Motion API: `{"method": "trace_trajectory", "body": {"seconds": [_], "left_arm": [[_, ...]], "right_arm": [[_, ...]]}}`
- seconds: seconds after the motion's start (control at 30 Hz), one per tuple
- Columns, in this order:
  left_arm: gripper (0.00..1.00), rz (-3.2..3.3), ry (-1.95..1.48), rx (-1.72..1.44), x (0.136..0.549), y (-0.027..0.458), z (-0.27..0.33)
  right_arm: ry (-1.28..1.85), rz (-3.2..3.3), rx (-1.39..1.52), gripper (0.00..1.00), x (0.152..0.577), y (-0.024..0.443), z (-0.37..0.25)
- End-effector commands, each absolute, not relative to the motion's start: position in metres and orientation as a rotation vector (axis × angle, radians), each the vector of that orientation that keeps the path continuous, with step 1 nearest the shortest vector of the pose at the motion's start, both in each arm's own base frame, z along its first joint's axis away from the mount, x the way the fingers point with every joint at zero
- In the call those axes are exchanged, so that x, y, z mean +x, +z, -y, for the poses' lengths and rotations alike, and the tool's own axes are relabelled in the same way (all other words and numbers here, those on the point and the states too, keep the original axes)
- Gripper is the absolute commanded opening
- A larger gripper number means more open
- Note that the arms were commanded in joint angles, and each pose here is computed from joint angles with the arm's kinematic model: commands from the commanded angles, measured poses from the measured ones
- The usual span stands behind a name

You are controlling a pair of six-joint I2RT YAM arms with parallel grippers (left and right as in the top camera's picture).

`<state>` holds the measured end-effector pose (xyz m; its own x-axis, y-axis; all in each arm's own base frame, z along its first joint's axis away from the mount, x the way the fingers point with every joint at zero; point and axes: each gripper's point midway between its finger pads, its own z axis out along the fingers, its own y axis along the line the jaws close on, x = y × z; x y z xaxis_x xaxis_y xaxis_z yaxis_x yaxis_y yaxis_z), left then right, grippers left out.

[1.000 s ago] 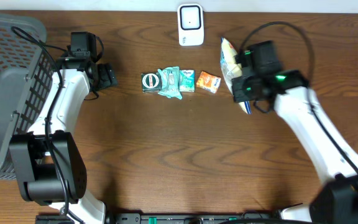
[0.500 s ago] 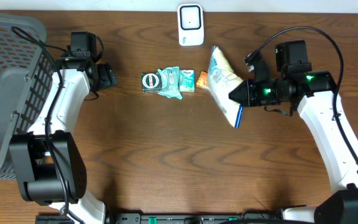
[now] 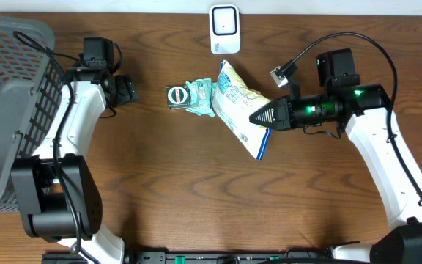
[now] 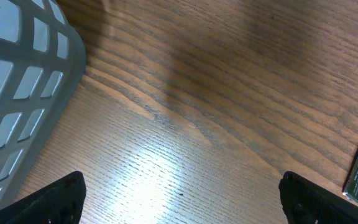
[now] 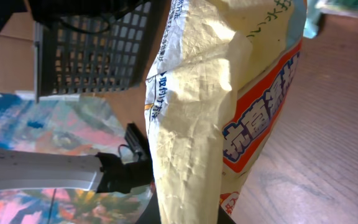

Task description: Scan the item barcode

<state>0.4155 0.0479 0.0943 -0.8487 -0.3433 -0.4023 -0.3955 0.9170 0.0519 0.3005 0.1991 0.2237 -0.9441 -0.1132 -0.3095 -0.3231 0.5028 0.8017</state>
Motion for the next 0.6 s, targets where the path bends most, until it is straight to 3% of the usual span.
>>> {"method": "trace_trajectory", "body": {"seconds": [0.0, 0.57], "left_arm": [[0.97, -2.696, 0.200, -0.519, 0.414, 0.092, -0.049], [0.98, -2.696, 0.200, -0.519, 0.414, 0.092, -0.049]], "right_arm": [[1.455, -2.521, -0.374, 0.01, 0.297, 0.229, -0.202], [1.151, -2.721, -0.014, 0.02, 0.302, 0.118, -0.128]]}}
